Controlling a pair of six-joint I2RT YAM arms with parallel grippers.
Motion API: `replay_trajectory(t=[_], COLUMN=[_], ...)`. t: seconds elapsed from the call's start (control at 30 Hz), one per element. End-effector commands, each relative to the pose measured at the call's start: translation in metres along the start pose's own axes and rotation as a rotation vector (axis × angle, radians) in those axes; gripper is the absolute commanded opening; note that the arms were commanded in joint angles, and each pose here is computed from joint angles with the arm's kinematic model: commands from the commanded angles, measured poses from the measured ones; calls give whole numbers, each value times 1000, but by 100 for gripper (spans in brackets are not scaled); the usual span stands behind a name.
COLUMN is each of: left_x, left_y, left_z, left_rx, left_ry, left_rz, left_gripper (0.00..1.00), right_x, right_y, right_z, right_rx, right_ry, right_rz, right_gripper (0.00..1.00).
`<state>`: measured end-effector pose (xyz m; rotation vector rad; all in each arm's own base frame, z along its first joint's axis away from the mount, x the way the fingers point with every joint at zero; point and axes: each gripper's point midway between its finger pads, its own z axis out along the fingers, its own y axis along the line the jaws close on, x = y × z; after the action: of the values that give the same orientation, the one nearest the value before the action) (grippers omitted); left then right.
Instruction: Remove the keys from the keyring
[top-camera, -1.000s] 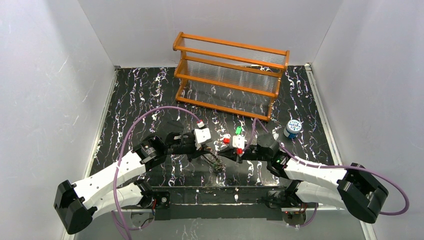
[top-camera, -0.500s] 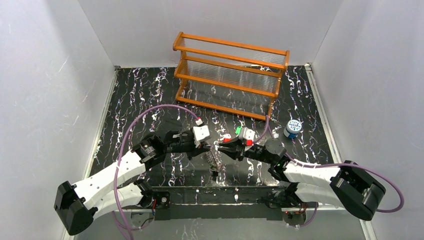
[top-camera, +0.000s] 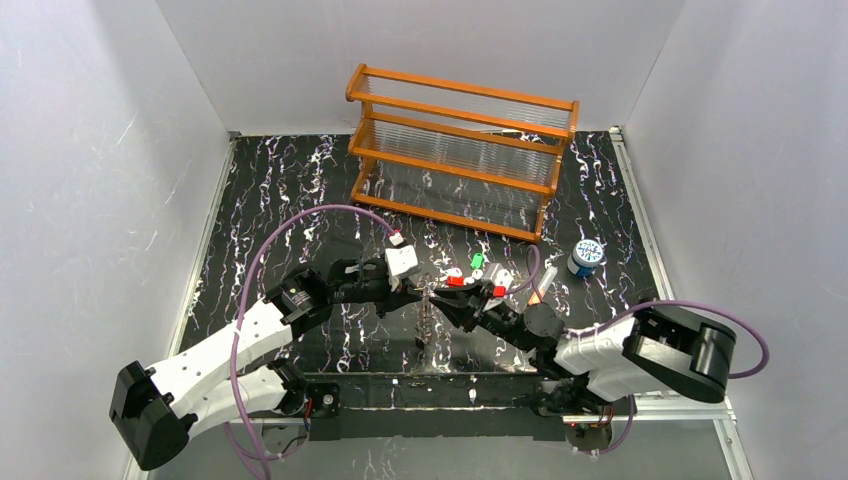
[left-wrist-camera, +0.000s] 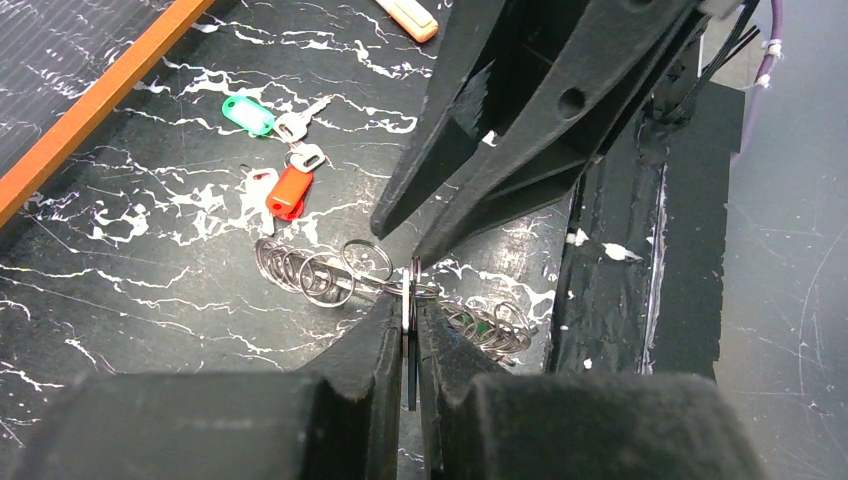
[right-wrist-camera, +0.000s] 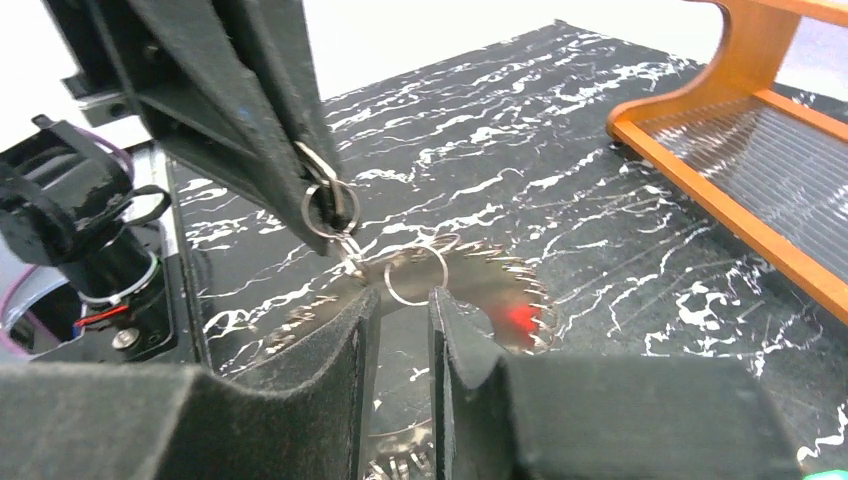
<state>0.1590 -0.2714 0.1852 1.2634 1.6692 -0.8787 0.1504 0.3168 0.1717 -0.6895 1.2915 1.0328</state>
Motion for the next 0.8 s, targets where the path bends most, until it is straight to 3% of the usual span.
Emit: replay_trajectory(t=[0.0,0.77], left_x=[-15,-17], left_y=[-2,4], left_z=[-1,0], left_rx=[19,-6], left_ry=[-57,-67], left_rz=[8,-23], left_gripper=[0,0], right_x=[-44,-65], right_y=[-11,11], right_z=[7,10], right_rx=[87,37], right_ry=[-202,-269], right_rz=[46,110], right_gripper=[31,32])
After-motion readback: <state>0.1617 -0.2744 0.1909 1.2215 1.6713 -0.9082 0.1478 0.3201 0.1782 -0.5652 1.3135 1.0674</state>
